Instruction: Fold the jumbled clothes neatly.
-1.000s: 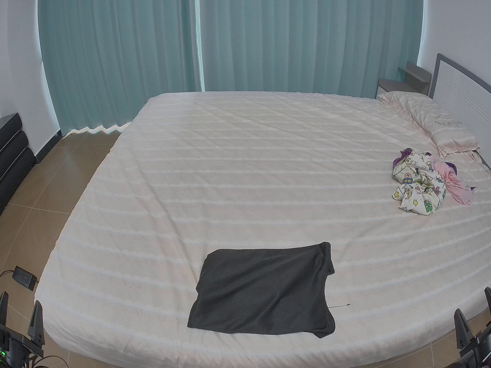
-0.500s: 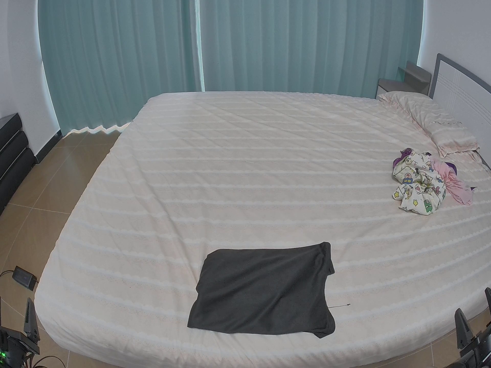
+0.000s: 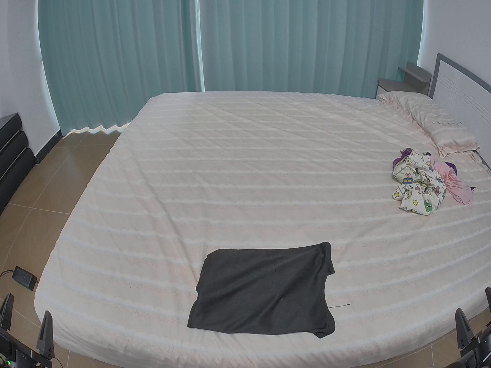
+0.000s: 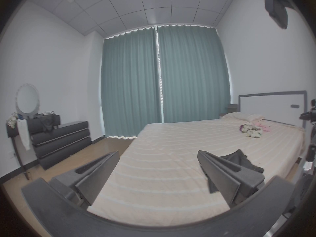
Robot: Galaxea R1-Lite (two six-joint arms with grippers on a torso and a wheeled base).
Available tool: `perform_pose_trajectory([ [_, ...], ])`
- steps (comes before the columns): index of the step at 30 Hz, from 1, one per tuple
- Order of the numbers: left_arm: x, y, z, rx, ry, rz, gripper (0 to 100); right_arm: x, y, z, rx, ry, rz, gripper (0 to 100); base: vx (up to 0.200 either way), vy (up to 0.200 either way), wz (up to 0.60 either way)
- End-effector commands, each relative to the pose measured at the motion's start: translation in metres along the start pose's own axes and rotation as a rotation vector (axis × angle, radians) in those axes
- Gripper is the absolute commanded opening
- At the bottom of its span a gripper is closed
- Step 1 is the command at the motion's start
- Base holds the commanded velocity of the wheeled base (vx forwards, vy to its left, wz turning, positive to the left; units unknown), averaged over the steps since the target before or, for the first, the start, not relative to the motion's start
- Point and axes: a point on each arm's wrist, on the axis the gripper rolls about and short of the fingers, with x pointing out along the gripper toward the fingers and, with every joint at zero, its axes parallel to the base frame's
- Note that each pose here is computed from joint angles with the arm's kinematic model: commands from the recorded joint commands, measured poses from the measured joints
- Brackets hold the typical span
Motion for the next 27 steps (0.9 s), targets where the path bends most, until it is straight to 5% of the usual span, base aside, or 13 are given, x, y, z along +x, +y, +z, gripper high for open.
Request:
perform_pose_trajectory([
  [1,-0.0004,-0.0023,-0.0048,-0.039,-0.003,-0.085,100,0.0005,0.0001,-0.005,-0.001,0.006,0.003,100,0.0,0.0,0.0],
  [8,-0.0013,-0.0052,-0.0122,-0.035,0.066,-0.202,100,0.0004,0.0001,-0.0051,0.001,0.005,0.005,100,0.0,0.0,0.0],
  [27,-0.0011,-0.0051,-0.0115,-0.058,0.059,-0.195,100,0.0004,0.0001,-0.0051,0.001,0.005,0.002,100,0.0,0.0,0.0],
])
